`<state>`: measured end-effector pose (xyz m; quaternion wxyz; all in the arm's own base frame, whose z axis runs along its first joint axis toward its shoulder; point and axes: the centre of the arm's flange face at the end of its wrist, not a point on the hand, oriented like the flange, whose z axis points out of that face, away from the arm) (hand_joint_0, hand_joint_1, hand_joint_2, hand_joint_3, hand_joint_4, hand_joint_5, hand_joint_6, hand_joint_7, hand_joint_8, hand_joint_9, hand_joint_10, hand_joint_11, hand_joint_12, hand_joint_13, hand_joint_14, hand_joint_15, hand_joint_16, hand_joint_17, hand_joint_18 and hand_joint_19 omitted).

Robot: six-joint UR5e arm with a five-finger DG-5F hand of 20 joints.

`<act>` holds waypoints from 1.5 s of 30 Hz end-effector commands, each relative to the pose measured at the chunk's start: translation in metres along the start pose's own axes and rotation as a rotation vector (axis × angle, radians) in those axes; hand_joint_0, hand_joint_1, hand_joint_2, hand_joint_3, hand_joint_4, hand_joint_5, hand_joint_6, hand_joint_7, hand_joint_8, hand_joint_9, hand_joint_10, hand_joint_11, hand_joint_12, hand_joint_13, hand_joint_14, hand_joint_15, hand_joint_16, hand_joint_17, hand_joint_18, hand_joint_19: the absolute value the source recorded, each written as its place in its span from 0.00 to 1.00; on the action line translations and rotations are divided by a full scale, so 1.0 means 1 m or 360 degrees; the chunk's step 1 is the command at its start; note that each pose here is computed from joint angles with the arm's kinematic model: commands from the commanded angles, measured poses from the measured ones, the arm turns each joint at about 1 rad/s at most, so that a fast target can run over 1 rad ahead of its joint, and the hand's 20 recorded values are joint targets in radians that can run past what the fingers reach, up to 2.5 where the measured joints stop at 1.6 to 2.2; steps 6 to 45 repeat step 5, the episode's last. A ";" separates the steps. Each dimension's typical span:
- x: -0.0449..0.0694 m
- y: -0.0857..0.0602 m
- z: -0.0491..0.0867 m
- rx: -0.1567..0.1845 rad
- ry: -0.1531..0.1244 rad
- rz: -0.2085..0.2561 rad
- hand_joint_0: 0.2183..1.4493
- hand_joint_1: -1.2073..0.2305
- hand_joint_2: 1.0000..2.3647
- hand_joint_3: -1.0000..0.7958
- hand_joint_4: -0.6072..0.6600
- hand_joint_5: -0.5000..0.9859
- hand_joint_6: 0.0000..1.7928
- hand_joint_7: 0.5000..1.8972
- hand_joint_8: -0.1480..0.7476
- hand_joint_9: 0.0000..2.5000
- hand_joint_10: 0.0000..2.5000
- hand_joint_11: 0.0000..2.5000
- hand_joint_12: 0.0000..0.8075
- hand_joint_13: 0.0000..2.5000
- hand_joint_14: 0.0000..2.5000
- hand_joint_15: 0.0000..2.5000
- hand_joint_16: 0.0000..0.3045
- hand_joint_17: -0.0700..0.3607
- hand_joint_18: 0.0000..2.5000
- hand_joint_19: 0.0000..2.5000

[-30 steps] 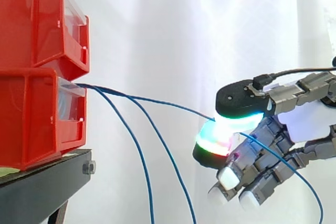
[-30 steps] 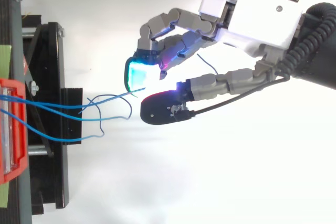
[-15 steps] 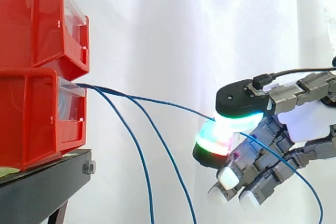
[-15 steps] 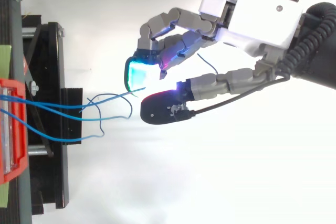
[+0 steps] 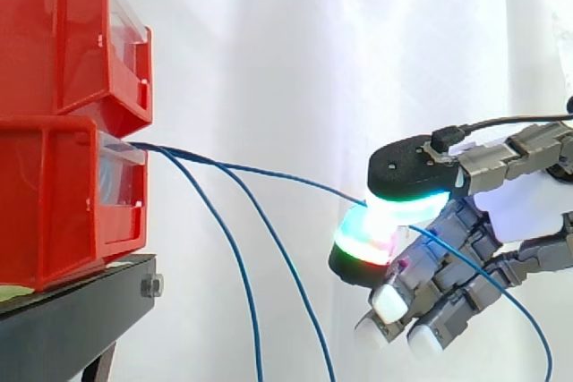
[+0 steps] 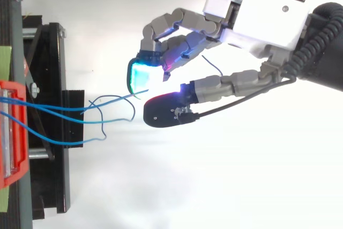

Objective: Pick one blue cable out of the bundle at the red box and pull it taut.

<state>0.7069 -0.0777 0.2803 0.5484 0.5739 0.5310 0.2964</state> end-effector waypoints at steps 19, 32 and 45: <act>0.000 -0.001 0.000 0.0003 0.0000 -0.0001 0.30 0.24 0.01 0.51 0.43 0.29 0.48 0.41 0.51 0.32 0.00 0.17 0.44 0.19 0.00 0.08 0.17 0.44 0.25 0.10; 0.000 -0.001 0.000 0.0003 0.0000 -0.0001 0.30 0.24 0.01 0.51 0.43 0.29 0.48 0.41 0.51 0.32 0.00 0.17 0.44 0.19 0.00 0.08 0.17 0.44 0.25 0.10; 0.000 -0.001 0.000 0.0003 0.0000 -0.0001 0.30 0.24 0.01 0.51 0.43 0.29 0.48 0.41 0.51 0.32 0.00 0.17 0.44 0.19 0.00 0.08 0.17 0.44 0.25 0.10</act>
